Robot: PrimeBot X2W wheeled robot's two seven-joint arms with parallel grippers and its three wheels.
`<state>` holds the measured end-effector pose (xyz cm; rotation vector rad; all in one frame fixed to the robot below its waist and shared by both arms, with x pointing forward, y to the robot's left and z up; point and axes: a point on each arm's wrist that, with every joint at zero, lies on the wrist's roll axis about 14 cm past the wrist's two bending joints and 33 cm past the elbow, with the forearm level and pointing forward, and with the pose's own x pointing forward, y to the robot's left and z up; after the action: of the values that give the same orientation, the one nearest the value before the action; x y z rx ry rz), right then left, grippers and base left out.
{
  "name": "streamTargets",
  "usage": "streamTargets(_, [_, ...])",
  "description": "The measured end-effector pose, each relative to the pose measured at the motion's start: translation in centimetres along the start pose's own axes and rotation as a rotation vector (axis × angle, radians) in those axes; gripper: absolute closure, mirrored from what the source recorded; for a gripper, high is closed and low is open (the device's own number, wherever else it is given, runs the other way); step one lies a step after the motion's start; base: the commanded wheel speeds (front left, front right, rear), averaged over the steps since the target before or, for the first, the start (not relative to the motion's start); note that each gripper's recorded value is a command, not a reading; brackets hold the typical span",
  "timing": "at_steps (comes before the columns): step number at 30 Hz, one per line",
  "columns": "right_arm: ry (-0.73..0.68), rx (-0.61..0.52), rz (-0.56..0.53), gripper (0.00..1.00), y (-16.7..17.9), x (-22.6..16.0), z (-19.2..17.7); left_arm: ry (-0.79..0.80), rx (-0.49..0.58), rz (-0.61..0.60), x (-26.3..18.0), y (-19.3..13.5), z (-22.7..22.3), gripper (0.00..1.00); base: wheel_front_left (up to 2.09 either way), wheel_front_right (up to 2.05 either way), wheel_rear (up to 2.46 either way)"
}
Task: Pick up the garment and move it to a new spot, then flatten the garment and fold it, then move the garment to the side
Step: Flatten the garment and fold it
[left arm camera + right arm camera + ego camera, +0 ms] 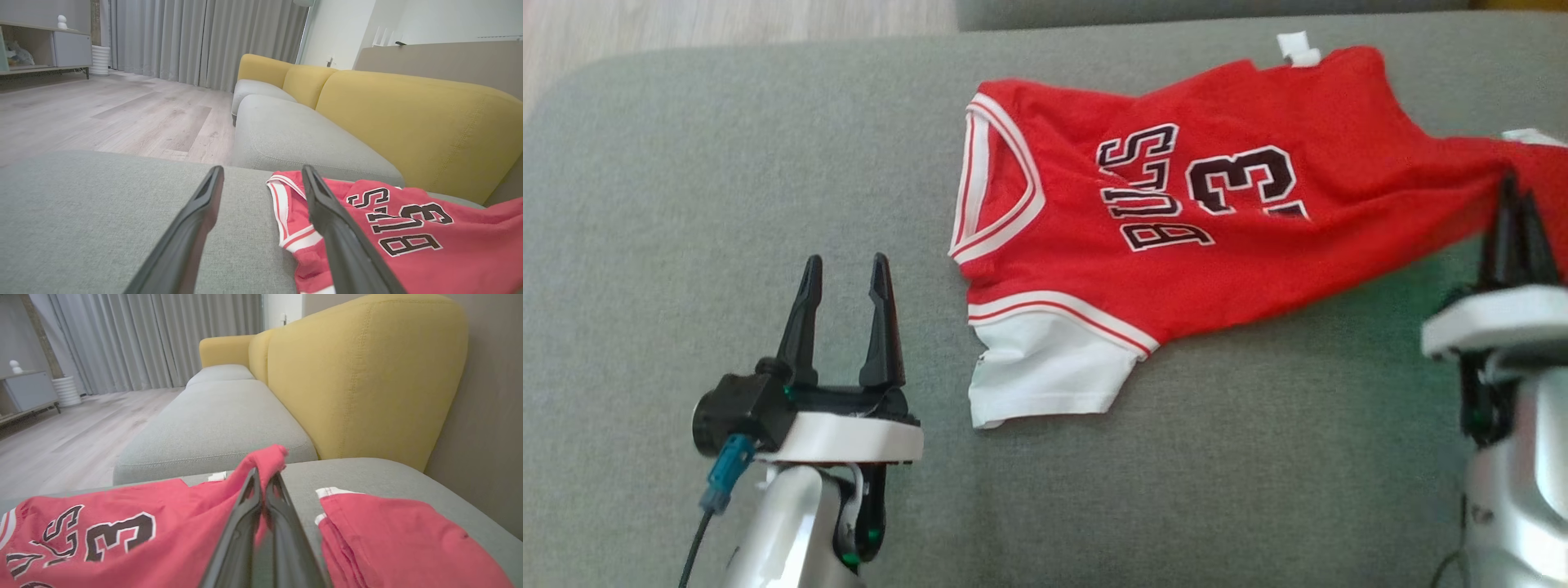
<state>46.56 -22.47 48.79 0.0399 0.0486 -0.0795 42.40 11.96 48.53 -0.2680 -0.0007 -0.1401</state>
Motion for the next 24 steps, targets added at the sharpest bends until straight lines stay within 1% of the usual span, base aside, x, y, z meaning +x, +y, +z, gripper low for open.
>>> streamTargets(6, [0.066,-0.104,0.132,1.0,5.0,3.5,-1.0,0.03,0.004,0.022,-0.1,1.1,-1.1,0.0,0.0,0.0,0.0])
streamTargets(9, [0.148,-0.149,0.186,1.0,7.0,4.4,-3.3,0.028,0.01,0.031,0.1,1.7,-0.9,0.0,0.0,0.0,0.0])
streamTargets(11, [0.217,-0.182,0.217,1.0,8.0,4.5,-5.4,0.024,0.015,0.04,0.2,2.0,-0.7,0.0,0.0,0.0,0.0])
streamTargets(13, [0.289,-0.193,0.242,1.0,8.7,4.1,-7.7,0.021,0.02,0.046,0.1,2.3,-0.6,0.0,0.0,0.0,0.0])
streamTargets(14, [0.323,-0.201,0.258,0.05,9.2,3.8,-8.8,0.022,0.022,0.051,0.0,2.5,-0.6,0.0,0.0,0.0,0.0])
streamTargets(15, [0.372,-0.198,0.274,0.0,9.6,3.4,-10.1,0.023,0.023,0.056,-0.1,2.7,-0.6,0.0,0.0,0.0,0.0])
streamTargets(16, [0.4,-0.198,0.292,0.0,10.1,3.0,-10.9,0.024,0.025,0.061,-0.3,2.8,-0.5,0.0,0.0,0.0,0.0])
streamTargets(17, [0.394,-0.207,0.308,0.0,10.6,2.8,-11.1,0.022,0.026,0.065,-0.3,2.9,-0.5,0.0,0.0,0.0,0.0])
streamTargets(24, [0.273,-0.198,0.367,0.0,12.3,3.0,-8.5,0.004,0.023,0.052,-0.3,2.3,0.2,0.0,0.0,0.0,0.0])
